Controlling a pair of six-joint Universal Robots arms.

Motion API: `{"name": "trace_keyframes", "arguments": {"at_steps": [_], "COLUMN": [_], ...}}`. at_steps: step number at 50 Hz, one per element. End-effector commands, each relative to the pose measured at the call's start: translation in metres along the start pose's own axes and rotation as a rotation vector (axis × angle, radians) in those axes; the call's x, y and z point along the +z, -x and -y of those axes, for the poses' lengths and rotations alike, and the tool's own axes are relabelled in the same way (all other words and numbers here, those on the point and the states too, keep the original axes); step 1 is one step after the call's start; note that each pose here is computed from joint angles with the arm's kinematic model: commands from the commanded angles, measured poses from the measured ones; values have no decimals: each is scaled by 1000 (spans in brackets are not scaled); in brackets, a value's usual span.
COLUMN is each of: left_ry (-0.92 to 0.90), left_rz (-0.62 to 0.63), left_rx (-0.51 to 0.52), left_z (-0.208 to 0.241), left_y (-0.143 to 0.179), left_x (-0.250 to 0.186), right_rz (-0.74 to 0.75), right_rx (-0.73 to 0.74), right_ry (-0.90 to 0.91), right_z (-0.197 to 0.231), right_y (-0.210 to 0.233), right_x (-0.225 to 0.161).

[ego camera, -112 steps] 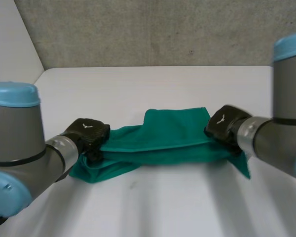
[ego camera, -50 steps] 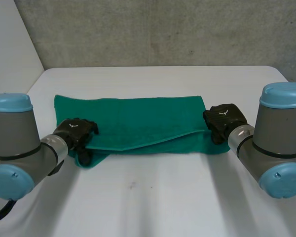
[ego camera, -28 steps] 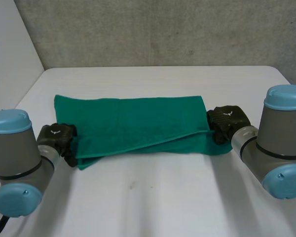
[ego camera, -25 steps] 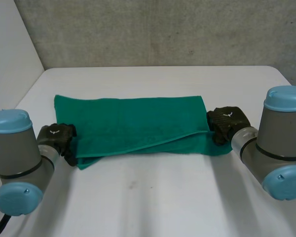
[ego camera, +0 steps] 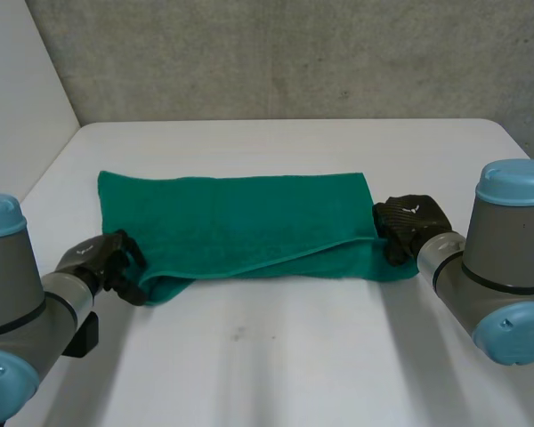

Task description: Fold the towel.

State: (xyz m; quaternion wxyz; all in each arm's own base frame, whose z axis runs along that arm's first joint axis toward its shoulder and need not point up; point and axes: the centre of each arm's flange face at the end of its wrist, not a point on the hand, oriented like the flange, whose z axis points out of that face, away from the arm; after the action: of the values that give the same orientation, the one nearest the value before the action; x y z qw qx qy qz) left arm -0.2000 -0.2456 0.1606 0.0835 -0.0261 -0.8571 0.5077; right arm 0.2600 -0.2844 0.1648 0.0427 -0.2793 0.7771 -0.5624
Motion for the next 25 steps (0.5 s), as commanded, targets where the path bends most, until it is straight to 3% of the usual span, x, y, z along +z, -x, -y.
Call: {"name": "trace_keyframes", "arguments": {"at_steps": [1, 14, 25], "left_ry": [18, 55, -34], "left_rz": [-1, 23, 41], "left_rx": [-54, -48, -52], "left_z": [-5, -22, -16], "left_y": [0, 2, 1], "left_x": [4, 29, 55], "right_rz": [1, 3, 5], "right_rx": [0, 0, -5], "right_ry": [1, 10, -1], "right_z": [0, -4, -4], "right_y": [0, 1, 2], "right_x": [0, 0, 1]}}
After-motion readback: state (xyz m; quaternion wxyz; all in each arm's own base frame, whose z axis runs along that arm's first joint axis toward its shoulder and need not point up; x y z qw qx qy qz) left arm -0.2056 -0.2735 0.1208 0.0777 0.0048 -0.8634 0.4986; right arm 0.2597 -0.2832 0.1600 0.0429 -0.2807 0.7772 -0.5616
